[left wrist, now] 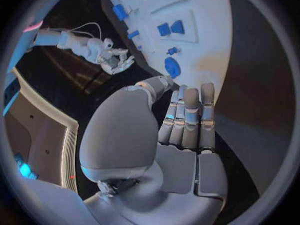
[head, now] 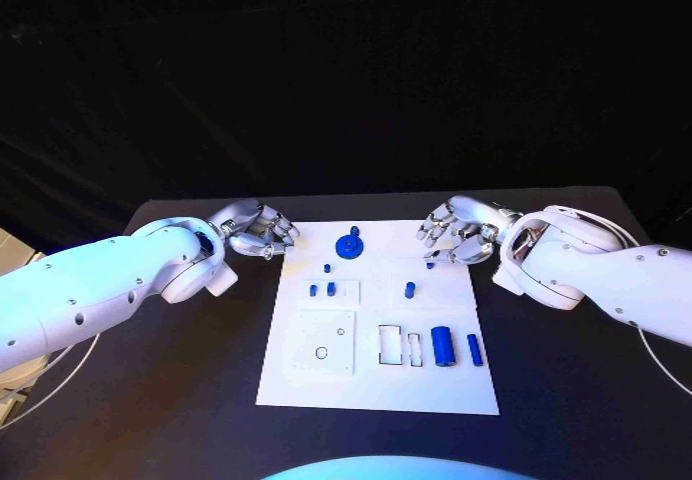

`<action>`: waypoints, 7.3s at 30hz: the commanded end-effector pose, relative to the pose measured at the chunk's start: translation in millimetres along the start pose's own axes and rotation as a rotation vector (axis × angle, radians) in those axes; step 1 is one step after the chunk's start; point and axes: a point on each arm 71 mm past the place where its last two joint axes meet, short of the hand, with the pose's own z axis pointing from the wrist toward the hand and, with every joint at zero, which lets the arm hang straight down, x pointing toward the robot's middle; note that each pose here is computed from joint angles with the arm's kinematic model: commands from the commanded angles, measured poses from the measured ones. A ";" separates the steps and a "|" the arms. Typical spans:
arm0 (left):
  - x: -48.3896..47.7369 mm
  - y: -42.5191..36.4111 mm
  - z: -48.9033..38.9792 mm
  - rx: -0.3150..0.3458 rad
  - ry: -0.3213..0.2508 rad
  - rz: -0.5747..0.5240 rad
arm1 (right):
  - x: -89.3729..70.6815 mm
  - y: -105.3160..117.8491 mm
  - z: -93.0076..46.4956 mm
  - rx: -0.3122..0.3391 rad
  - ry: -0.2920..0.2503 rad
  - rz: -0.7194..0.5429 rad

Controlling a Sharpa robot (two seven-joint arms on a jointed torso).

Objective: Assemble the parts on the task board

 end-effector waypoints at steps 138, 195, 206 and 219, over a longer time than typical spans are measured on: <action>-16.2 -13.2 -20.9 0.182 -0.062 -0.596 | 73.7 102.2 -13.8 -0.325 -0.147 -0.083; -2.6 -23.8 -8.1 0.183 -0.033 -0.608 | 151.2 127.4 0.8 -0.331 0.078 -0.217; -3.5 -22.2 -8.5 0.175 -0.030 -0.608 | 150.4 128.9 -0.7 -0.336 0.061 -0.211; -3.1 -22.3 -8.5 0.173 -0.025 -0.608 | 155.1 127.3 2.4 -0.308 0.097 -0.296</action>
